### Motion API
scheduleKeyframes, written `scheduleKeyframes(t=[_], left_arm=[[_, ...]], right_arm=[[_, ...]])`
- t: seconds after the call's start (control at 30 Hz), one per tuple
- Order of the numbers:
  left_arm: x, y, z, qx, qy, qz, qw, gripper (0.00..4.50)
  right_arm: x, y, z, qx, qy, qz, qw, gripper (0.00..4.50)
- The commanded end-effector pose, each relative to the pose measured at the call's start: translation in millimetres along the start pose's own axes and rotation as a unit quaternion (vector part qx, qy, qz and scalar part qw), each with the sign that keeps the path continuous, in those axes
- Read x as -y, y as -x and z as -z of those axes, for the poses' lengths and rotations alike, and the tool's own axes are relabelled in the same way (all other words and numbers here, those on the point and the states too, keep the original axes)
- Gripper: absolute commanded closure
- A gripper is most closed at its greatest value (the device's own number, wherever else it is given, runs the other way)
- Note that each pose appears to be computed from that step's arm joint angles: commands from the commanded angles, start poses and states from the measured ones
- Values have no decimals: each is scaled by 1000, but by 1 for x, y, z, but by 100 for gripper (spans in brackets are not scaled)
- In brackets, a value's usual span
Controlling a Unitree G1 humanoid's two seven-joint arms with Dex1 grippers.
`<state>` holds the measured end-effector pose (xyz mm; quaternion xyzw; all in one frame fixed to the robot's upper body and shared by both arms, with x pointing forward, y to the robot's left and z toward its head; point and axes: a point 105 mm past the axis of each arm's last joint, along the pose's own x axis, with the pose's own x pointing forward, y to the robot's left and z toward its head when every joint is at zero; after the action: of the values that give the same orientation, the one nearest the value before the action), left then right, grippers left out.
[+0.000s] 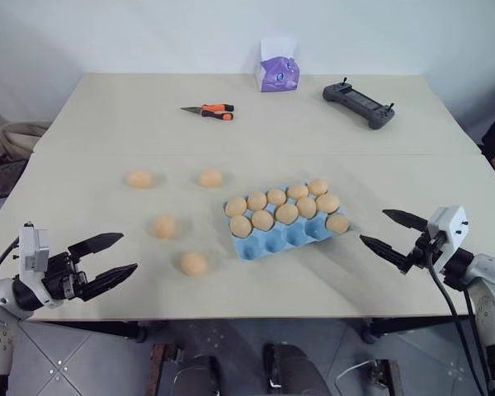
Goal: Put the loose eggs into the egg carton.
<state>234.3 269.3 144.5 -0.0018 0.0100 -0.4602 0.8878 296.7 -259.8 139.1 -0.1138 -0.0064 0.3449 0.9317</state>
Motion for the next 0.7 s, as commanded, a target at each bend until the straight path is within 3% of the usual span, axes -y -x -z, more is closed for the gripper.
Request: scheduleKeyframes(t=[0.03,0.7], left_arm=[[0,-1,-3,-2,-13,6,1000,5],[11,-9,-10,-5,-30,-7,1000,5]], right_arm=[[6,6,-16,15,26,10,1000,0],[10,5,-17,15,25,14,999,0]])
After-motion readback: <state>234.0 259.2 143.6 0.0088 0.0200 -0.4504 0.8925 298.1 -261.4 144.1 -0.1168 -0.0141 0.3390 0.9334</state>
